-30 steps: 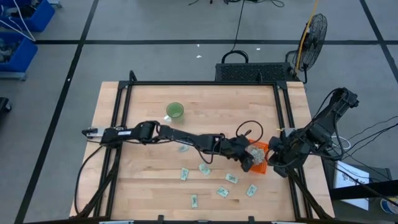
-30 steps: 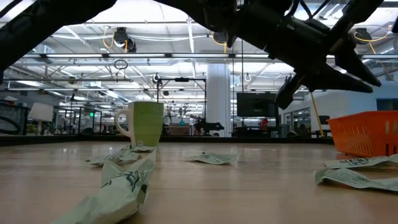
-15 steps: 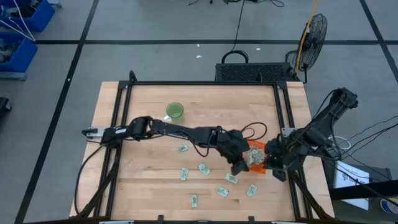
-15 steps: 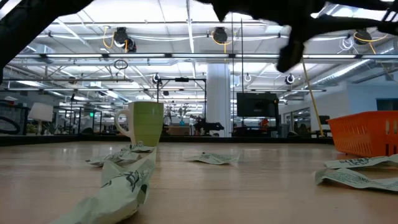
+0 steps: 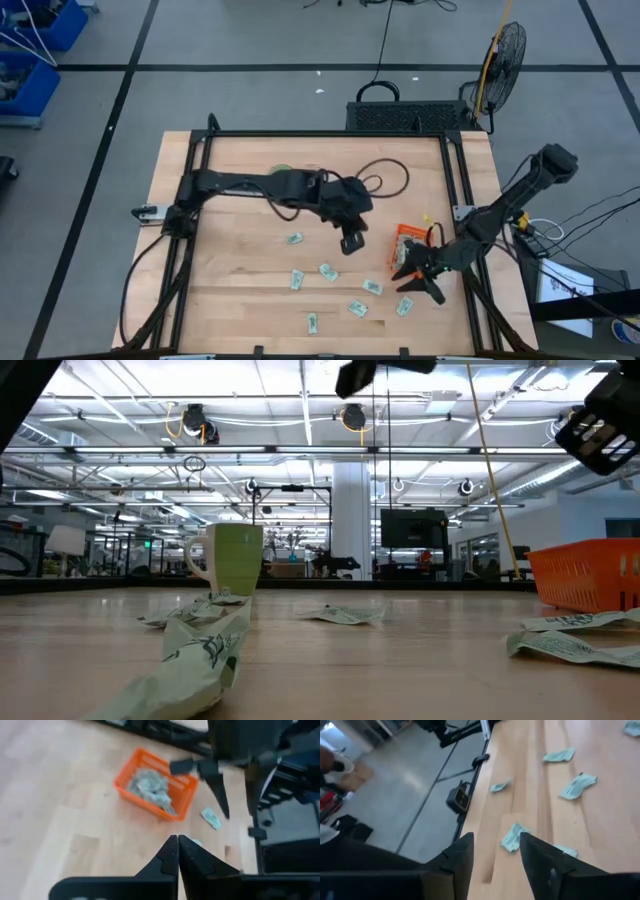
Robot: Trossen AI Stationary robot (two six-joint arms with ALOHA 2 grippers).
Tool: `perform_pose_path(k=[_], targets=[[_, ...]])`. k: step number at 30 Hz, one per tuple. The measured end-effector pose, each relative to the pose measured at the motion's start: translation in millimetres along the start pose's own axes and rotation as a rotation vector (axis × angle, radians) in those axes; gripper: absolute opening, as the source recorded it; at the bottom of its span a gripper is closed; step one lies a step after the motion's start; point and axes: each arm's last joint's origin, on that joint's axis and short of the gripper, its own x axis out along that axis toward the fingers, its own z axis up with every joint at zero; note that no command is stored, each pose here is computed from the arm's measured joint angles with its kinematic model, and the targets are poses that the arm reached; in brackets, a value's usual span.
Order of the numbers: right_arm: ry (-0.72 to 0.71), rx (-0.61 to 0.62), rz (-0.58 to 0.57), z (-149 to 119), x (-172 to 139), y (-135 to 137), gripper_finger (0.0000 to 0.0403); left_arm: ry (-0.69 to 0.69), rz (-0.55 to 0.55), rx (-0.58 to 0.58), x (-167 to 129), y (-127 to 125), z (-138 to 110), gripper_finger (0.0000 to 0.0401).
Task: Pick and place Stevia / Truvia into bins
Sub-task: Put the stevia packet into the orange basket
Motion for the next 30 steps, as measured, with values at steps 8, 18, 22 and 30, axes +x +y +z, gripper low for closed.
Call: perform_pose_path(k=[8,18,22,30], targets=[[0.094,-0.204,0.057,55.9,-1.0,34.6,0.0147,-0.036,0.055,0.014,-18.1,2.5,4.1,0.0022],[0.563,-0.361,-0.038,64.0,8.1,47.8,0.0150,0.010,0.066,0.000,-20.8,5.2,0.2,0.0035],[0.677,-0.399,0.038,35.3,31.6,36.3,0.0170,0.014,0.068,-0.003,-20.7,5.4,-0.2,0.0037],[0.679,-0.578,0.066,-15.3,60.2,16.9,0.0195,0.024,0.070,-0.022,-20.6,4.6,-1.5,0.0037]])
